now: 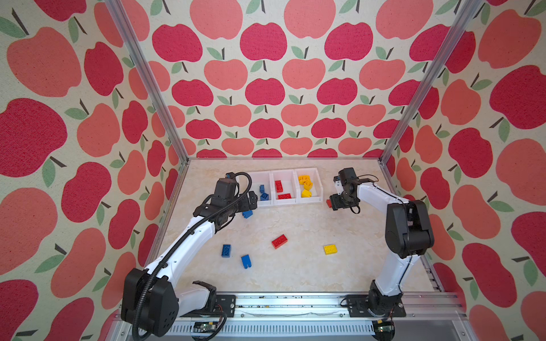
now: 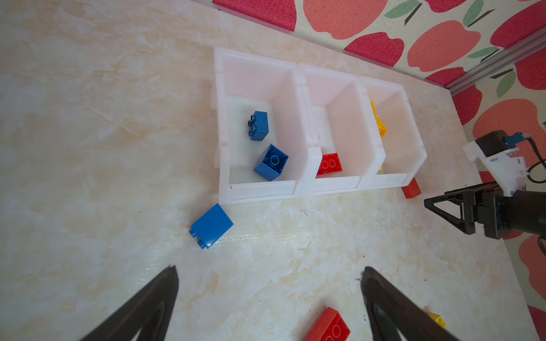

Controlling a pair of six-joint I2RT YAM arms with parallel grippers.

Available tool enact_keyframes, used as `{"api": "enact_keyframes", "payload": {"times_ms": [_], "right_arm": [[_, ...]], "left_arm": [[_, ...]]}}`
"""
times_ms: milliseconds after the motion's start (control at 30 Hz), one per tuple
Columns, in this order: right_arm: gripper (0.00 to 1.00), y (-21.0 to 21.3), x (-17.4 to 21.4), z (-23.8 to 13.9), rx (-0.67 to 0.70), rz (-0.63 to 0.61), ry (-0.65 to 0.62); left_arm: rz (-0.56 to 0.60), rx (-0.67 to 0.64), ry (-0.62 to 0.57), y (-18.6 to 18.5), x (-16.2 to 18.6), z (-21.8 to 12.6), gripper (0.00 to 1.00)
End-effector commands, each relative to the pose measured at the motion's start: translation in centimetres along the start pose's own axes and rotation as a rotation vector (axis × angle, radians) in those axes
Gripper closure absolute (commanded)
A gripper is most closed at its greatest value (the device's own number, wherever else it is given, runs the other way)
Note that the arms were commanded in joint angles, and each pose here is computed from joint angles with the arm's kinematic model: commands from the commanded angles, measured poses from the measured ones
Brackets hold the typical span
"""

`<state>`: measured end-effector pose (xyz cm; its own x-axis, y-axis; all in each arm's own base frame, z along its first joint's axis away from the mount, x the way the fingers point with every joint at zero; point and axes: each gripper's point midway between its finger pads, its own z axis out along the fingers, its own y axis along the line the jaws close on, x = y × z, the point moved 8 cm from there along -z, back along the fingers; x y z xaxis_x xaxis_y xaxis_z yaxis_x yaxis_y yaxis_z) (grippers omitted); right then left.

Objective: Sort the legos into containers by color
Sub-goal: 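Lower the right gripper onto the small red brick beside the tray and grasp it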

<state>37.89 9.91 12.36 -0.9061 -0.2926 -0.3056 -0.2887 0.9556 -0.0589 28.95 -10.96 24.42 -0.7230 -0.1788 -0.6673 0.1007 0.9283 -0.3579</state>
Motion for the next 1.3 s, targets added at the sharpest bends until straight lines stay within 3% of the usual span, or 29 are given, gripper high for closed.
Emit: {"api": "enact_keyframes", "payload": {"times_ms": [0,733,1267], "right_arm": [[0.31,0.2,-1.4,-0.1,-0.021,0.015,-0.021],[0.4,1.4,-3.1,2.3,-0.049,-0.014,-0.004],[0.65,1.8,-2.4,2.9,-0.02,-0.028,0.023]], "left_arm": [[-0.007,-0.002,-0.006,0.1,0.1,-0.1,0.01],[-0.009,-0.004,0.004,0.2,-0.3,0.6,0.01],[-0.014,-0.004,0.005,0.4,-0.1,0.6,0.01]]}}
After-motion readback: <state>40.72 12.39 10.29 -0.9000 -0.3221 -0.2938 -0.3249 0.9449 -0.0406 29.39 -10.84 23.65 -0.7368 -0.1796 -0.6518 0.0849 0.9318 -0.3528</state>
